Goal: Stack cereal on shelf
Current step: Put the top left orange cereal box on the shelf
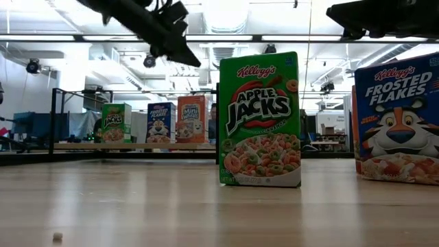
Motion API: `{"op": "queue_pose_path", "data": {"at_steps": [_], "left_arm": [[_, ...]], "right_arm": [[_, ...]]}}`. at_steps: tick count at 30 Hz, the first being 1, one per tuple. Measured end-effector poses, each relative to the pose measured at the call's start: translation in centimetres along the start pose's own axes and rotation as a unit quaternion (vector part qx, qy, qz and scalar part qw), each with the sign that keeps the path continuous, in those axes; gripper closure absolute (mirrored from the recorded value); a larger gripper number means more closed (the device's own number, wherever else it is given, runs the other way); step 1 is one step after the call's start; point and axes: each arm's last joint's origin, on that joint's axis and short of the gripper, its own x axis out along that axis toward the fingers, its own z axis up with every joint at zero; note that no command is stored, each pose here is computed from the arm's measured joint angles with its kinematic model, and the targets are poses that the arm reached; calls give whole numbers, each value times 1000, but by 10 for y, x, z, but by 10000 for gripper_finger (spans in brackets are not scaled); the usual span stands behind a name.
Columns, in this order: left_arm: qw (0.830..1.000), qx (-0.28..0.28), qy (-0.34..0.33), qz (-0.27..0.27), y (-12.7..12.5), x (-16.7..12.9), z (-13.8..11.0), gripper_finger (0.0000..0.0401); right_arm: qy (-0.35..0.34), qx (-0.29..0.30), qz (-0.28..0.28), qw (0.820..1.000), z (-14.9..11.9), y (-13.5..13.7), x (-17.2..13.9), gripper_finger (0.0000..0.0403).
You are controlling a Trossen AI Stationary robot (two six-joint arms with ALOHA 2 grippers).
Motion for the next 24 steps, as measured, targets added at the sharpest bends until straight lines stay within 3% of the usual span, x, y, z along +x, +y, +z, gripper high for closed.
{"op": "queue_pose_path", "data": {"at_steps": [7, 13, 18, 24], "left_arm": [[994, 65, 82, 7, 22, 7, 24, 401], [990, 61, 108, -73, 43, 20, 29, 392], [986, 48, 133, -86, 63, 28, 29, 351], [983, 47, 145, -100, 75, 32, 20, 264]], "right_arm": [[0, -1, 0, 1000, 0, 0, 0, 339], [0, 0, 0, 1000, 0, 0, 0, 339], [3, 2, 1, 1000, -1, 0, 0, 339], [7, 5, 3, 1000, -1, 1, 0, 339]]}}
